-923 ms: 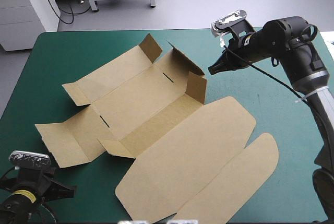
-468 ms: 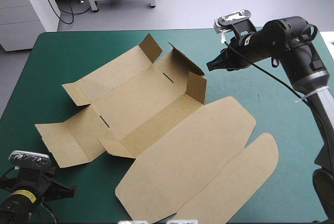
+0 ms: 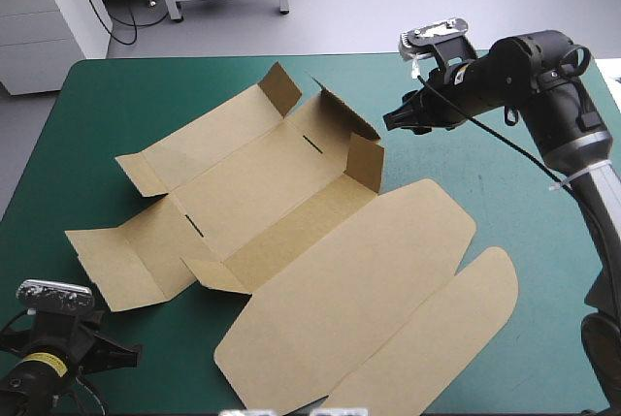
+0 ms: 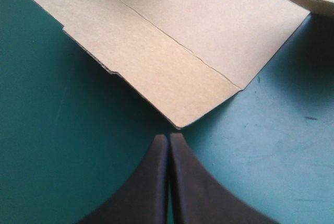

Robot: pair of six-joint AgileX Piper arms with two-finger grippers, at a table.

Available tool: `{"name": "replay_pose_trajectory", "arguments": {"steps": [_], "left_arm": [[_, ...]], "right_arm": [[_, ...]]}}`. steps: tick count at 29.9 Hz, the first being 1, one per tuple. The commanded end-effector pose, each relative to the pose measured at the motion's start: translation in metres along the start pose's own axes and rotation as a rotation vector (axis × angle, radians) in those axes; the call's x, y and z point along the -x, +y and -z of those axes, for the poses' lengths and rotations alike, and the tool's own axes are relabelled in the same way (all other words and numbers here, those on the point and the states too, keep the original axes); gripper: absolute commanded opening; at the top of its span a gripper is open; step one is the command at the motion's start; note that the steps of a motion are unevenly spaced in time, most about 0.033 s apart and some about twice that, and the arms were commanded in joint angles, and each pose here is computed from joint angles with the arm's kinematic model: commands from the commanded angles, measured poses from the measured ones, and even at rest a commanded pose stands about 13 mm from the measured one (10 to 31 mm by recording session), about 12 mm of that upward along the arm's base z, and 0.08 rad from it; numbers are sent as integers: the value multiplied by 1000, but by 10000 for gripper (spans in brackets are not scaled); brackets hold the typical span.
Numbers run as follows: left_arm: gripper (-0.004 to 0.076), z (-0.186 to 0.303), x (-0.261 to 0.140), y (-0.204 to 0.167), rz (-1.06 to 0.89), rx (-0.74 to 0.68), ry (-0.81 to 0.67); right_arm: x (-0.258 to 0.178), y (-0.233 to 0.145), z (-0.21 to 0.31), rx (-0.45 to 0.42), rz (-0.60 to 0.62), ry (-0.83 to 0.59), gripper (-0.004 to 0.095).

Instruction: Fold the box

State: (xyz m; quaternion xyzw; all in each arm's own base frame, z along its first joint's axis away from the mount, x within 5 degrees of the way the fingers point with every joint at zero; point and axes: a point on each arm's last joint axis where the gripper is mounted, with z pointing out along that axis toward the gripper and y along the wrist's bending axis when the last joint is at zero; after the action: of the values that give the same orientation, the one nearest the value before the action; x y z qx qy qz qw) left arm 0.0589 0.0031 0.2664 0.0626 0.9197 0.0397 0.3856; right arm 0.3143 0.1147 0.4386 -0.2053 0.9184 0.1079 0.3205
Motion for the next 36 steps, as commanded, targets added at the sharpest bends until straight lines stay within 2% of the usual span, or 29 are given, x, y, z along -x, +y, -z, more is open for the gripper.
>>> {"name": "replay_pose_trajectory", "arguments": {"steps": [1, 13, 18, 24, 36], "left_arm": [[-10, 4, 12, 1, 9, 1, -72], [-10, 4, 12, 1, 9, 1, -72], [-10, 4, 12, 1, 9, 1, -72], [-10, 4, 12, 1, 9, 1, -72], [-10, 4, 12, 1, 9, 1, -70]], "right_arm": [[6, 4, 29, 0, 0, -115, 466], [6, 3, 29, -7, 6, -116, 636], [8, 3, 29, -3, 2, -141, 634], [12, 0, 16, -2, -104, -137, 634], [18, -8, -36, -6, -57, -59, 634]]}}
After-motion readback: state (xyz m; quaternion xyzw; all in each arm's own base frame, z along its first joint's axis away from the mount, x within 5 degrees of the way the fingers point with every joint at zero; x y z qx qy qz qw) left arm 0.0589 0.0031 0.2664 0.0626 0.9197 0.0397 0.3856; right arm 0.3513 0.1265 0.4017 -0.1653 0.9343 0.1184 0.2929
